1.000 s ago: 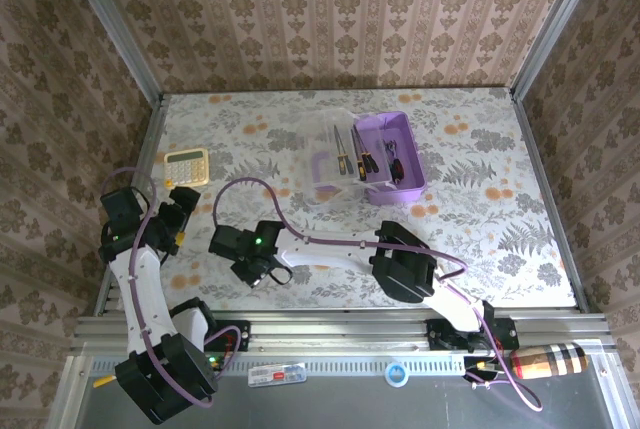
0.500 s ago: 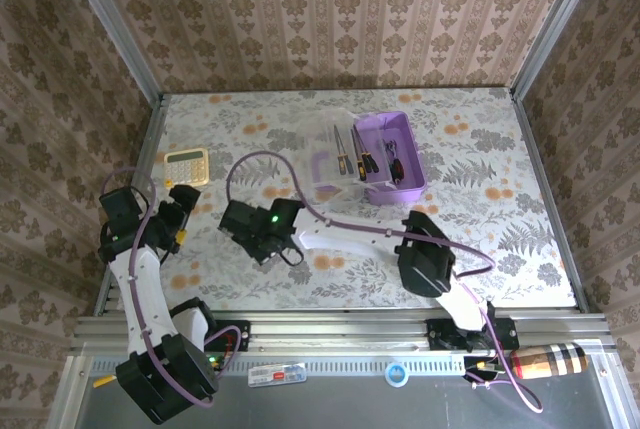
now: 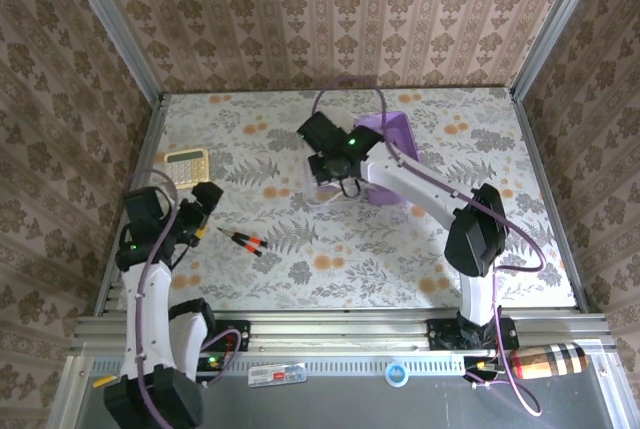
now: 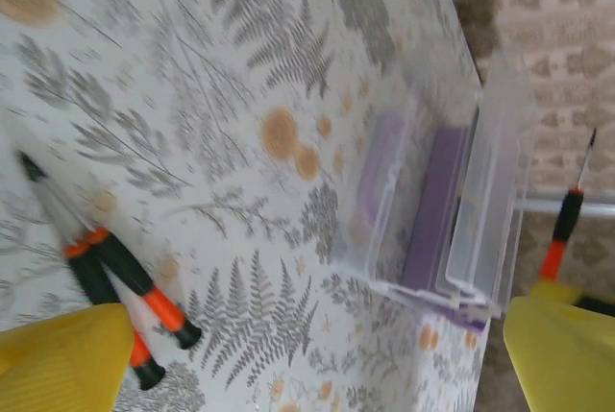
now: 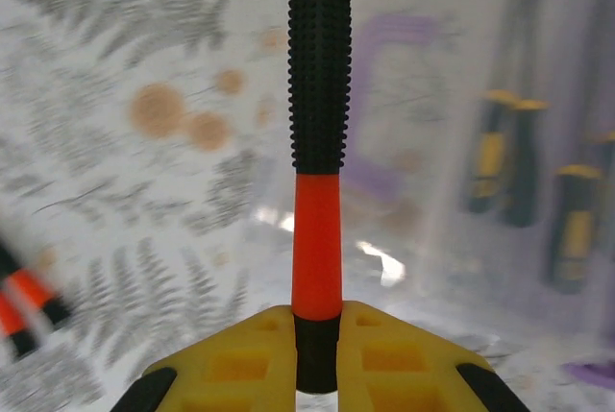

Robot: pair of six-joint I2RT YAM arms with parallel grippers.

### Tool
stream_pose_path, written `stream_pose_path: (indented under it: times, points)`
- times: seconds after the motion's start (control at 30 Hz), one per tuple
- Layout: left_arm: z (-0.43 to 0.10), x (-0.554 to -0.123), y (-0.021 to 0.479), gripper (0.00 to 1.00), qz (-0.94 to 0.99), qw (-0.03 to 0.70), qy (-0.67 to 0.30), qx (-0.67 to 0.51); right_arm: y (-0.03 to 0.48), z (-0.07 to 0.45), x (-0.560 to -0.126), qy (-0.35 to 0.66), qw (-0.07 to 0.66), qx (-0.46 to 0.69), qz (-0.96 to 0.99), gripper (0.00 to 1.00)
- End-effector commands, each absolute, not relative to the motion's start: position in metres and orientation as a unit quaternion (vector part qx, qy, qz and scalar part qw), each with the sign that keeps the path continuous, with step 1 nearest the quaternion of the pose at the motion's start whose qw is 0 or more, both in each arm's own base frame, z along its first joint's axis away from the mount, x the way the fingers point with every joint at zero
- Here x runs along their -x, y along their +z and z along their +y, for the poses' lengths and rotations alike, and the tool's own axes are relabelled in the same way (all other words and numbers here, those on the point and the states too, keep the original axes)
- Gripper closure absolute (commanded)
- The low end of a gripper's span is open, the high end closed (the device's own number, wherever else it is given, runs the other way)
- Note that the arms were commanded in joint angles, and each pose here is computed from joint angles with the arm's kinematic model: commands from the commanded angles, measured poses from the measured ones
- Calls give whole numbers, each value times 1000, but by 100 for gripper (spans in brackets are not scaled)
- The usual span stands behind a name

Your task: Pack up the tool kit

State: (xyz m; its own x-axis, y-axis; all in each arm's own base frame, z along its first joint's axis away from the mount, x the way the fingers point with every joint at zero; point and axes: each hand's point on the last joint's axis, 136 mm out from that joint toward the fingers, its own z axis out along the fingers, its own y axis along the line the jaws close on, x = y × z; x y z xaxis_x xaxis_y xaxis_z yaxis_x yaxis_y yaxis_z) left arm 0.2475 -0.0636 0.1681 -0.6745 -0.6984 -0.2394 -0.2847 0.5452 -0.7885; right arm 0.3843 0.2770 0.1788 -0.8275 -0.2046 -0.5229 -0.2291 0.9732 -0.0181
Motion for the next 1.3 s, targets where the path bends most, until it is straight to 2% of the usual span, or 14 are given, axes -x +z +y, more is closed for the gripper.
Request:
stream_pose_path:
  times: [0.0, 0.23, 0.77, 0.87, 1.07, 1.27]
  points:
    - [-89, -254, 167, 0, 827, 284, -395, 281, 179, 261, -392, 22, 272, 107, 956, 87]
    - [-128, -240, 149, 0, 853, 258, -388, 236, 162, 249, -404, 31, 243, 97, 965, 87]
    - [-125, -230, 150, 0, 862, 257, -372, 230, 135, 264, -413, 102, 204, 59, 972, 85]
    - [-121, -228, 152, 0, 865, 261, -362, 229, 134, 264, -414, 104, 198, 54, 973, 82]
    - [-121, -230, 150, 0, 868, 259, -357, 229, 133, 263, -412, 109, 195, 58, 973, 70]
    - [-122, -233, 150, 0, 868, 258, -358, 227, 142, 259, -414, 104, 206, 60, 971, 68]
